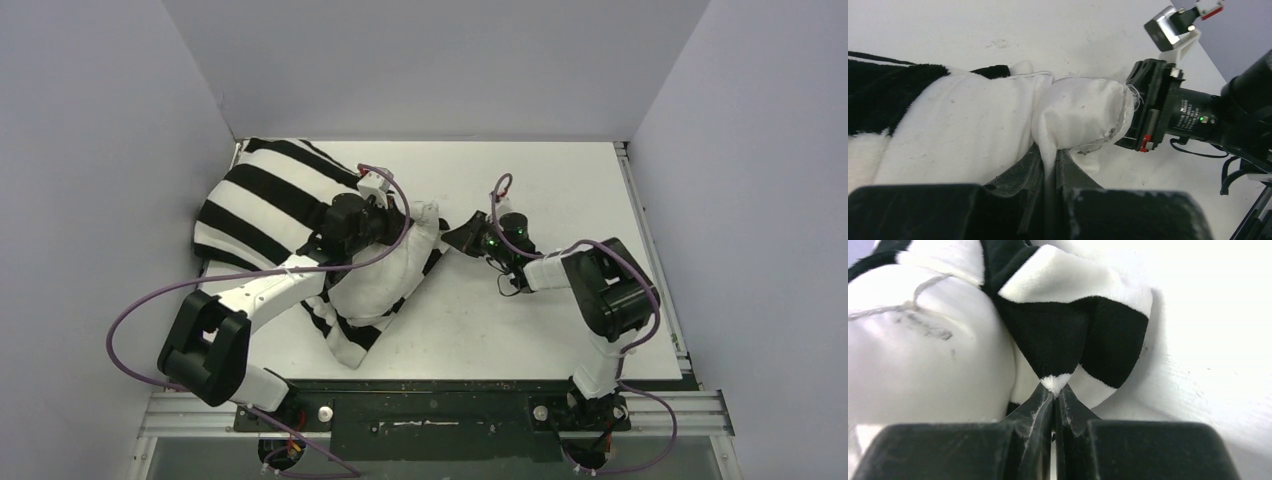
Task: Put the pillow into the pillowcase
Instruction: Stuff the pillow into the pillowcase.
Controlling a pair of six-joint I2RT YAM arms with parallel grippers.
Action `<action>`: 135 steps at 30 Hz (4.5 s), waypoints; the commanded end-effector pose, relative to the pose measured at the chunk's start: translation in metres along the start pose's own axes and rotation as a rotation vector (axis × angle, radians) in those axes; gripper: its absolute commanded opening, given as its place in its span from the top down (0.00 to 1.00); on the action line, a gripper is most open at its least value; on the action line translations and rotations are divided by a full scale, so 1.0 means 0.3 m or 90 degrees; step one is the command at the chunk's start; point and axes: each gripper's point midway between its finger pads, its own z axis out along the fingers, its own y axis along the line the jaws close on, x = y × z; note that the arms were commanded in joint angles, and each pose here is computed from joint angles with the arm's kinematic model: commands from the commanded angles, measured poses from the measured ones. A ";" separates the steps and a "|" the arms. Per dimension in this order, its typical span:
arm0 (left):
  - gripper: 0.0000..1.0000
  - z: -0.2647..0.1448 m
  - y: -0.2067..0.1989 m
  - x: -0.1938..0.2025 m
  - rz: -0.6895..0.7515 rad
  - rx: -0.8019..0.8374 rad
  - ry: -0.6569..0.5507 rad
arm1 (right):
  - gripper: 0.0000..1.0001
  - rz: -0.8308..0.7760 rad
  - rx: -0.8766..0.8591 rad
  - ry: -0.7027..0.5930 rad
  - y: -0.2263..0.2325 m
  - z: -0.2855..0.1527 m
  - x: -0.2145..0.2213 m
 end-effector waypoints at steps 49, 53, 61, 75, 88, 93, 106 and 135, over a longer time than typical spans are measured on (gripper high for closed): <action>1.00 -0.030 -0.047 -0.228 -0.105 0.061 -0.070 | 0.62 0.069 -0.161 -0.021 0.292 0.095 0.009; 1.00 -0.028 -0.059 -0.223 -0.107 0.067 -0.070 | 0.56 0.066 -0.164 -0.017 0.309 0.142 0.011; 1.00 -0.020 -0.075 -0.220 -0.122 0.068 -0.077 | 0.53 0.015 0.011 0.021 0.148 0.303 0.078; 1.00 -0.033 0.150 -0.051 -0.033 -0.127 -0.007 | 1.00 0.006 -0.191 -0.166 0.260 0.102 -0.257; 1.00 0.146 0.303 0.512 -0.091 -0.218 0.185 | 1.00 -0.140 -0.707 -0.068 0.873 -0.429 -0.185; 1.00 0.222 0.315 0.504 -0.086 -0.241 0.165 | 1.00 -0.198 -0.728 -0.054 0.946 -0.539 -0.142; 1.00 0.348 0.385 0.504 -0.099 -0.329 0.111 | 1.00 -0.182 -0.768 0.057 0.954 -0.544 -0.023; 1.00 0.470 0.428 0.422 -0.272 -0.293 -0.045 | 1.00 0.288 -0.805 -0.074 1.034 -0.703 -0.434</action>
